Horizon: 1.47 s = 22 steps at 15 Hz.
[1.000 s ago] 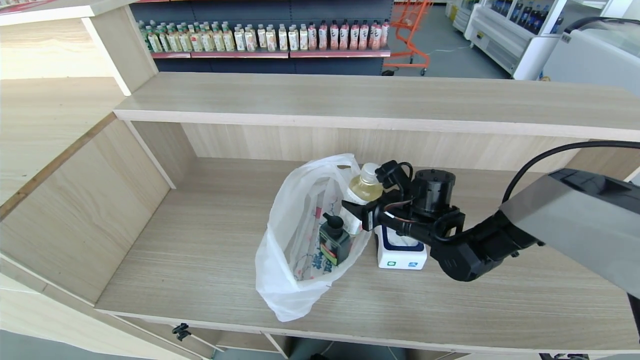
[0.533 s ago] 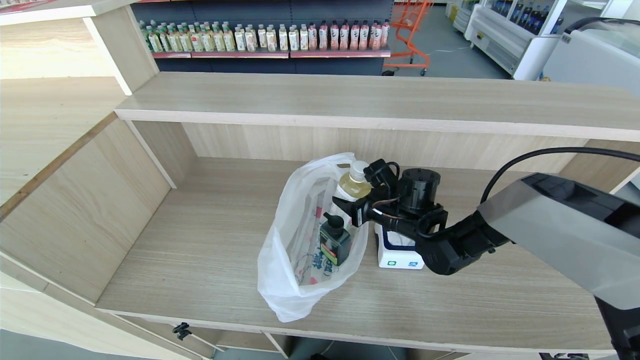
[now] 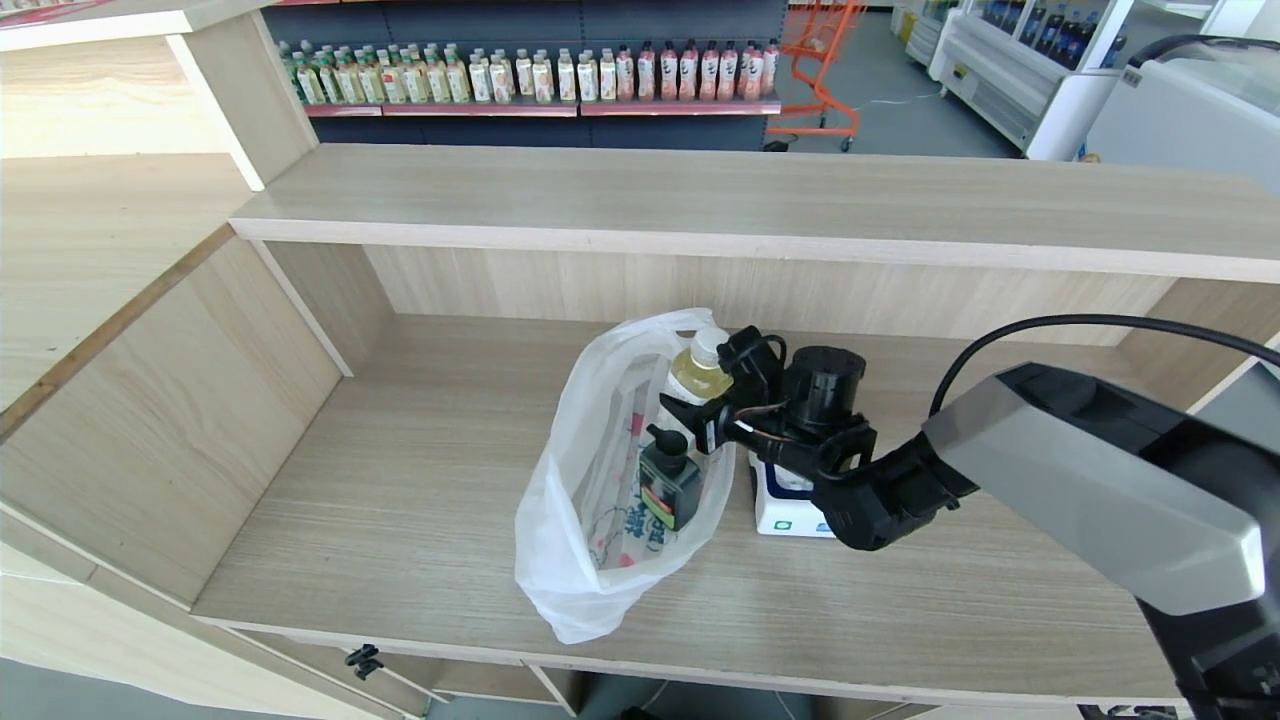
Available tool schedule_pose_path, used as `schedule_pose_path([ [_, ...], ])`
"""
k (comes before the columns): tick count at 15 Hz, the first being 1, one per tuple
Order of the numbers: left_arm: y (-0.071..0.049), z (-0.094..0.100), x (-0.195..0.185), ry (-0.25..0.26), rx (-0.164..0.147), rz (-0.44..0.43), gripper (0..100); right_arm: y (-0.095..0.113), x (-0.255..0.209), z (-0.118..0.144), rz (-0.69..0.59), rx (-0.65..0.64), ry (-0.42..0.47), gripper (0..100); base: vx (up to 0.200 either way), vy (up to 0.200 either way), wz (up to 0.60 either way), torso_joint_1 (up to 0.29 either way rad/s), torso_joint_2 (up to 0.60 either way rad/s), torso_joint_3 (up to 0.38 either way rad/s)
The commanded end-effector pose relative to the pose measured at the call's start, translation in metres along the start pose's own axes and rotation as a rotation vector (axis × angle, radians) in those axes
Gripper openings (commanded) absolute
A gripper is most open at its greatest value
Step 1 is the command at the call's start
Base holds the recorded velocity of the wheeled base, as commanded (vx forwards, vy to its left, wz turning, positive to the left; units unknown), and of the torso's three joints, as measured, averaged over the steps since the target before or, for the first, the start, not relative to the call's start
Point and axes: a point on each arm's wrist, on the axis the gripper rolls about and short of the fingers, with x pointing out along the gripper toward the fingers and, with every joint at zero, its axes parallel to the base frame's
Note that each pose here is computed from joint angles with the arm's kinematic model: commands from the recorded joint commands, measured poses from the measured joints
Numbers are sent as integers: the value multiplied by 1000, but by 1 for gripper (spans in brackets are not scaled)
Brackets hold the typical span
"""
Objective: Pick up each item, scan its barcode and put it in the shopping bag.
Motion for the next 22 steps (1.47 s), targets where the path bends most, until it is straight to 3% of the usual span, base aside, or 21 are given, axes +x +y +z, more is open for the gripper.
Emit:
schedule_pose_path([
  [1, 0, 0, 0, 0, -1, 2, 100, 0, 2, -5, 3, 5, 11, 0, 0, 0, 0, 0, 0, 0],
  [2, 0, 0, 0, 0, -1, 1, 100, 0, 1, -2, 4, 7, 8, 100, 0, 0, 0, 0, 0, 0],
  [5, 0, 0, 0, 1, 1, 1, 100, -2, -3, 17, 11, 71, -29, 100, 0, 0, 0, 0, 0, 0],
  [7, 0, 0, 0, 0, 1, 1, 100, -4, -12, 45, 23, 148, -68, 100, 0, 0, 0, 0, 0, 0],
  [9, 0, 0, 0, 1, -1, 1, 100, -6, -36, 72, 36, 208, -38, 100, 0, 0, 0, 0, 0, 0],
  [12, 0, 0, 0, 0, 1, 1, 100, -1, -95, 101, 42, 284, 23, 100, 0, 0, 0, 0, 0, 0],
  [14, 0, 0, 0, 0, 1, 1, 100, 9, -155, 120, 68, 319, 96, 100, 0, 0, 0, 0, 0, 0],
  [15, 0, 0, 0, 0, -1, 1, 100, 18, -210, 137, 41, 347, 110, 100, 0, 0, 0, 0, 0, 0],
  [19, 0, 0, 0, 0, -1, 1, 100, 39, -343, 121, -291, 361, 192, 100, 0, 0, 0, 0, 0, 0],
  [21, 0, 0, 0, 0, 1, 1, 100, 57, -392, 103, -468, 317, 234, 100, 0, 0, 0, 0, 0, 0],
  [22, 0, 0, 0, 0, 1, 1, 100, 78, -426, 83, -540, 302, 239, 100, 0, 0, 0, 0, 0, 0],
])
